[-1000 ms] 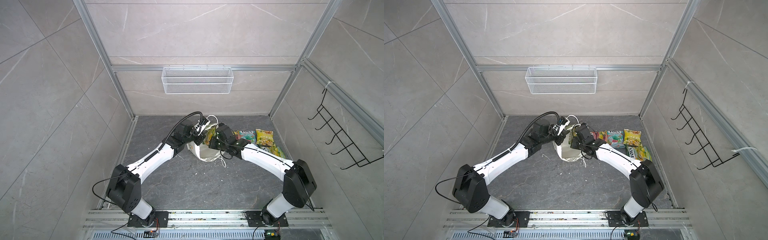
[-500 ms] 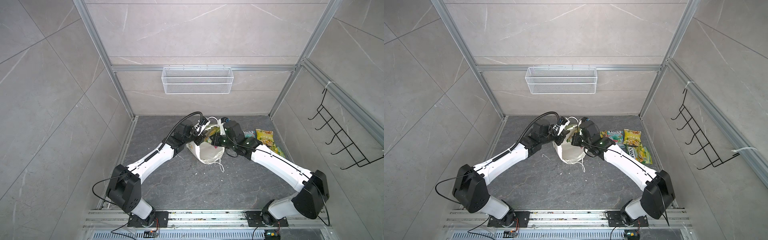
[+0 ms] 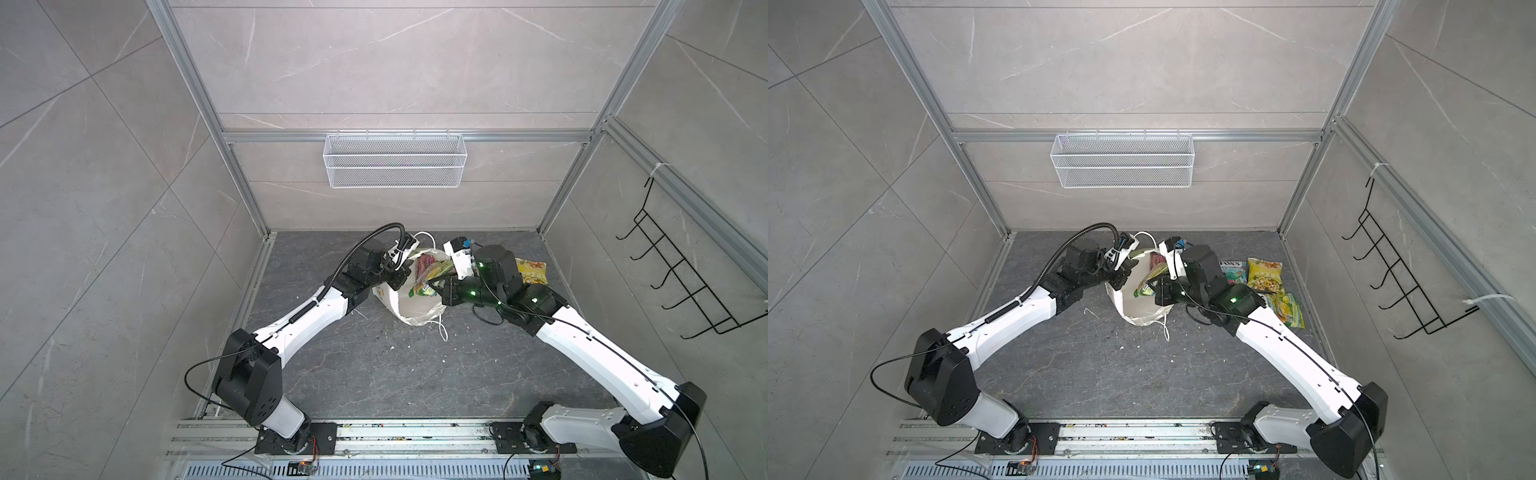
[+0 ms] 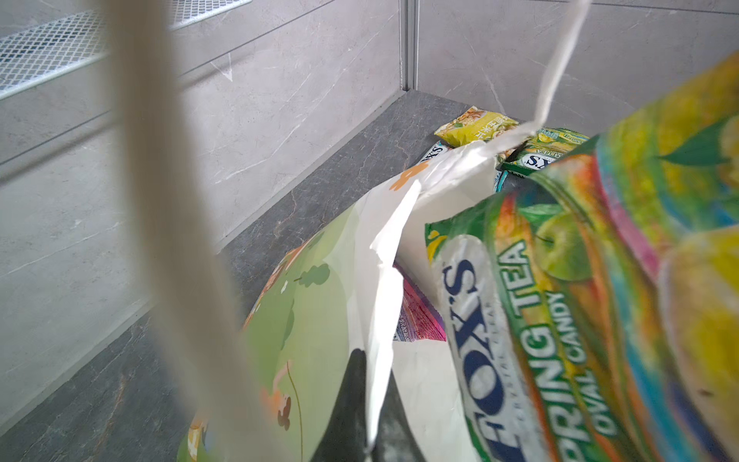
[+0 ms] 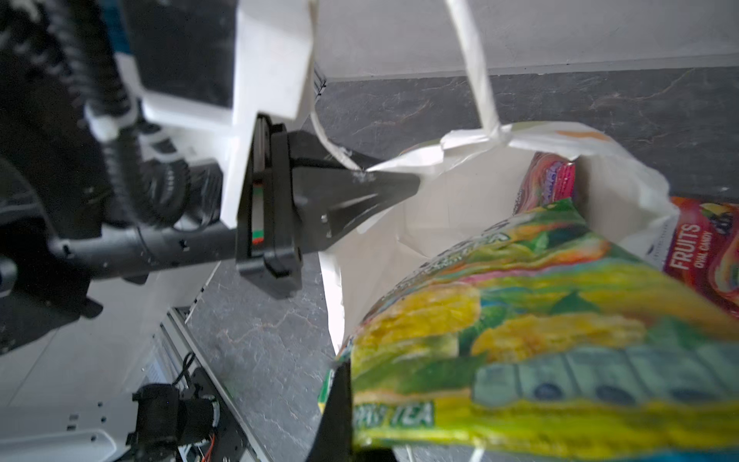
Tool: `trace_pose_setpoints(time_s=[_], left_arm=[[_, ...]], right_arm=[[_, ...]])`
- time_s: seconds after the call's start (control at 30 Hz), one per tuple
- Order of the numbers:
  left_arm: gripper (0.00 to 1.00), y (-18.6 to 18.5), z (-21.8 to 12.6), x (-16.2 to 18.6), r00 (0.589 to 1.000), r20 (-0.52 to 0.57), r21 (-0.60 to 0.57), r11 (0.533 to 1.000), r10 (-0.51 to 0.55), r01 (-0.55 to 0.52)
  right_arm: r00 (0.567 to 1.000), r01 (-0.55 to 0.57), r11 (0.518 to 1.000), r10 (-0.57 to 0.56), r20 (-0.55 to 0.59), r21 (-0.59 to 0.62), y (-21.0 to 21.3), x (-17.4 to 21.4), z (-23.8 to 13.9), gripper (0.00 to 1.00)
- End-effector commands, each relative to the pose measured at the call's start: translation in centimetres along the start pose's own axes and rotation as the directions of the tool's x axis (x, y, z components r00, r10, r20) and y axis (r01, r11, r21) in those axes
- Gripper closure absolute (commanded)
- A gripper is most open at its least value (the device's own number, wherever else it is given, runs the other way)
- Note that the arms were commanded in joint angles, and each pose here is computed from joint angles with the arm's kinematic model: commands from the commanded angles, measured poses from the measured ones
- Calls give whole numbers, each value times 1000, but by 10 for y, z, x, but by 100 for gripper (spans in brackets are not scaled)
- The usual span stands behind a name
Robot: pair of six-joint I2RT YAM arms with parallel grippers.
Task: Take the snacks out of the paper bag
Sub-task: 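Lift the yellow-green packet out of the bag with the right gripper, then carry the packet nearer the robot and lower it beside the green packet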
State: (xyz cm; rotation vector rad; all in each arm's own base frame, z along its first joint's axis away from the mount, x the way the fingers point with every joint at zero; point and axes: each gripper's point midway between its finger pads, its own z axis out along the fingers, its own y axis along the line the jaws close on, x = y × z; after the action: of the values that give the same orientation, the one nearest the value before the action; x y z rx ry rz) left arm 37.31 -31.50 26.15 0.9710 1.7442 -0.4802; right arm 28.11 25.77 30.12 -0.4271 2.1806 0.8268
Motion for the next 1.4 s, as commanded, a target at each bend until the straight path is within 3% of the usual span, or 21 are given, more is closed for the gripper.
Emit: trace_pose_setpoints(time_s=[0.0,0.13,0.37,0.53,0.63,0.9,1.1,1.2,1.37], left_arm=[[100,8,-12,-23,998,70,-48,999,-4,7],[100,15,-15,-22,998,68,-94,996,8,-2],[100,26,-21,-24,998,66,-166,986,15,-4],[100,37,-26,-23,998,58,-231,973,10,3],[100,37,-29,-23,998,69,-240,971,10,7],[100,35,-35,-26,997,81,-233,972,0,19],[100,34,-40,-25,997,81,-238,971,9,11],[100,34,-40,-23,997,79,-237,971,8,11],[100,33,-41,-23,996,85,-232,973,6,14]], right_arm=[[993,115,993,-115,10,-3,6,5,-34,100],[983,170,985,-170,66,5,11,3,-66,100],[950,152,971,-195,245,183,-8,-17,-122,100],[946,-44,901,-102,308,432,-61,-19,-142,100],[943,-163,873,0,334,459,-81,-10,-132,100],[886,-458,710,312,344,535,-156,31,-97,100],[862,-507,681,402,308,528,-188,55,-69,100],[848,-529,701,448,282,478,-201,60,-52,100],[856,-517,669,428,291,535,-227,66,-45,100]])
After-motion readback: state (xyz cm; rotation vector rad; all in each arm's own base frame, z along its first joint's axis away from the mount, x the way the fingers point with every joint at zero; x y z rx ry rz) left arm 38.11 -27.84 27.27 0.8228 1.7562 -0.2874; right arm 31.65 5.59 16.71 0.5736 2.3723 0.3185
